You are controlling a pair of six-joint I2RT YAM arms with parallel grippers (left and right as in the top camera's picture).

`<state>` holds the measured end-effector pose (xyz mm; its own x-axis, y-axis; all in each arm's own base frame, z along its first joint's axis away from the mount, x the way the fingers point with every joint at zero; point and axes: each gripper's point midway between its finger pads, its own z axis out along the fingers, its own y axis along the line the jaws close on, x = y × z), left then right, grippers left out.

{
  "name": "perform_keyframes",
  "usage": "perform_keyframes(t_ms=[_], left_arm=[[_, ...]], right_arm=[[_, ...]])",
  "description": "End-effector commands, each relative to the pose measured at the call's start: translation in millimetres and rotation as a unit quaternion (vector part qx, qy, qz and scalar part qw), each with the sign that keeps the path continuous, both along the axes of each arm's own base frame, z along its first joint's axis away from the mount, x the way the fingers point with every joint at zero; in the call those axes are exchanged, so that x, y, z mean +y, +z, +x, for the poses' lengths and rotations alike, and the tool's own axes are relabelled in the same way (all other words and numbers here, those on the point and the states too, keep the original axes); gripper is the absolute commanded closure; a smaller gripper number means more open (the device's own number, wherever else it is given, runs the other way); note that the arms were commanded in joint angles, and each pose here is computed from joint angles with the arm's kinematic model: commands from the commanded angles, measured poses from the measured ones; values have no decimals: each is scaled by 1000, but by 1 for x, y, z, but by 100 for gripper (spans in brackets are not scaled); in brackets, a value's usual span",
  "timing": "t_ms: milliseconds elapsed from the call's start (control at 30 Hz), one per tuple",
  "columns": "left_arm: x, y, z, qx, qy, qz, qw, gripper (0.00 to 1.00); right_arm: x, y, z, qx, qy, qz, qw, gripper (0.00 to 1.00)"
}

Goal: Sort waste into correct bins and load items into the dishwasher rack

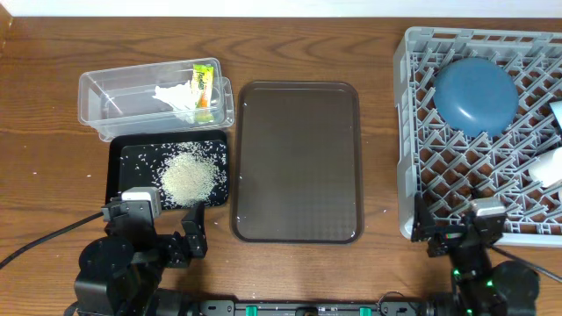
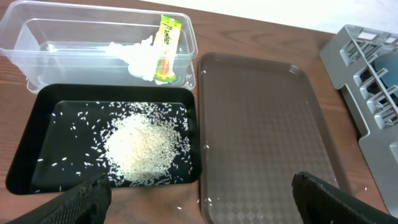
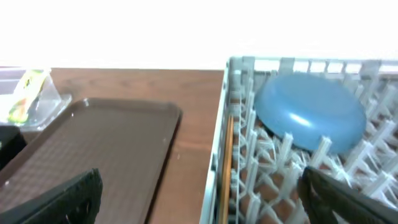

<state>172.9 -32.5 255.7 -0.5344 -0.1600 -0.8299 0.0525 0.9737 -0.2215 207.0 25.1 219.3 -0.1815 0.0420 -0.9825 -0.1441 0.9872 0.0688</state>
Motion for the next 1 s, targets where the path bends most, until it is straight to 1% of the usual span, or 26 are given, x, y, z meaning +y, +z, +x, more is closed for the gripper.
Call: perform_keyframes(t_ms=[0,100,200,233,267,333,967], left_arm=[[1,-1,0,-1,1,5,1000,5],[1,-1,0,-1,1,5,1000,5],[1,-1,0,-1,1,5,1000,5],[1,-1,0,-1,1,5,1000,4],[1,-1,0,-1,1,5,1000,5],[1,-1,0,-1,1,5,1000,5],[1,-1,0,-1,1,5,1000,4]], right_arm=[[4,-22,14,-19,13,-8,1000,1],[4,-26,27,-62,12,-9,998,1],[3,-38,35,-86,9,-10,996,1],[2,-46,37,-82,6,-12,997,1],[-3,-58,38,-63,-8,-19,998,1],[-11,-60,39,-59,-32,-24,997,1],[-11,-61,39,-57,-32,-24,998,2]])
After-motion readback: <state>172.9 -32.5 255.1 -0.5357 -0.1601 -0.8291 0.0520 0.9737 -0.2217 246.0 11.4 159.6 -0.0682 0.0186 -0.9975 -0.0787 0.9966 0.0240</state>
